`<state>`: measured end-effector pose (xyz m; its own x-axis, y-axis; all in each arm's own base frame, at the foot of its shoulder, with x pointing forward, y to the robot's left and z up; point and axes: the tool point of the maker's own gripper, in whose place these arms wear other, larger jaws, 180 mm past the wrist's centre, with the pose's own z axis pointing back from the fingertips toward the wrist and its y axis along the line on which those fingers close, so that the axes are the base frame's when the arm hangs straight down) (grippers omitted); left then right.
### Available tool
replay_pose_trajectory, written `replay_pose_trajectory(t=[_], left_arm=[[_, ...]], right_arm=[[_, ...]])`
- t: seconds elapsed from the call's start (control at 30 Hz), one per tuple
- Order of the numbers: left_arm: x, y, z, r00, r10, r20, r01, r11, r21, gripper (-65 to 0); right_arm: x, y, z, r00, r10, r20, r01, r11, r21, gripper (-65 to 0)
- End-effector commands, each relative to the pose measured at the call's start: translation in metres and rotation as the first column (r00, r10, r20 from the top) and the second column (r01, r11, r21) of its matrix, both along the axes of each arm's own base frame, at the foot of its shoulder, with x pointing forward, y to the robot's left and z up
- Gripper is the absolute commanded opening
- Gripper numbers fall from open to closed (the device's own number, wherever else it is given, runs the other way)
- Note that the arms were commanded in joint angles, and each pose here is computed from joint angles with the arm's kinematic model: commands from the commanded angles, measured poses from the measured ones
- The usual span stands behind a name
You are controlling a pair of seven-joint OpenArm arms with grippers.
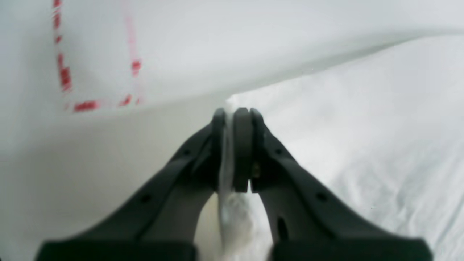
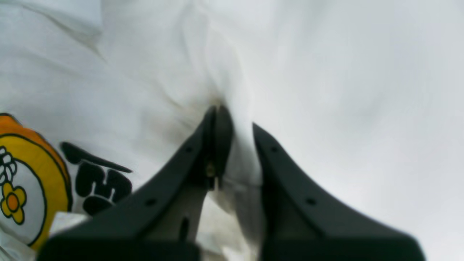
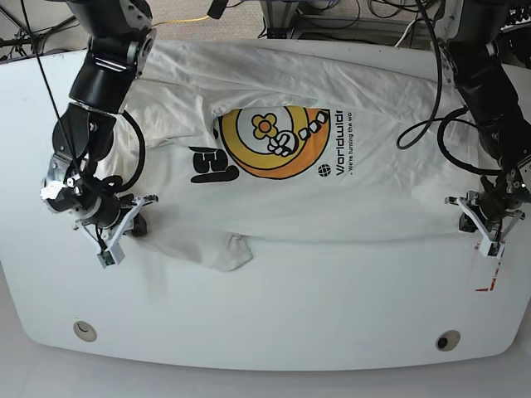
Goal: Fold the T-shirt properly
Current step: 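Lift the hem with both grippers and fold it over toward the collar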
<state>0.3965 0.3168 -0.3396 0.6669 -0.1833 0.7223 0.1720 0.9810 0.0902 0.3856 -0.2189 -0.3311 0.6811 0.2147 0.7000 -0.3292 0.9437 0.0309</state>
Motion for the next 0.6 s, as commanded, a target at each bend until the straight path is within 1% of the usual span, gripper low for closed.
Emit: replay_pose_trajectory(t=[0.0, 0.13, 0.2, 0.43, 0.57], left_arm=[[0.011, -0.008, 0.029, 0.995, -0.023, 0.099, 0.022, 1.0, 0.018, -65.0], [-0.003, -0.01, 0.024, 0.995, -0.036, 0.092, 0.032, 0.998, 0.049, -65.0], [-0.008, -0.011, 0.023, 0.995, -0.041, 0.088, 0.036, 0.998, 0.058, -65.0], [-0.036, -0.014, 0.026, 0.993, -0.072, 0.089, 0.06, 0.989, 0.136, -65.0], [-0.052, -0.017, 0.024, 0.993, -0.09, 0.077, 0.076, 0.983, 0.169, -65.0]], right_arm=[[0.001, -0.012, 0.025, 0.998, -0.016, 0.061, 0.018, 0.999, -0.04, -65.0], [-0.02, -0.02, 0.025, 0.999, -0.032, 0.04, 0.035, 0.995, -0.092, -65.0], [-0.028, -0.015, 0.022, 0.999, -0.03, 0.033, 0.033, 0.995, -0.093, -65.0], [-0.069, -0.008, 0.024, 0.999, -0.003, 0.039, 0.01, 0.985, -0.171, -65.0], [-0.084, 0.003, 0.023, 0.999, 0.007, 0.039, 0.0, 0.985, -0.171, -65.0]])
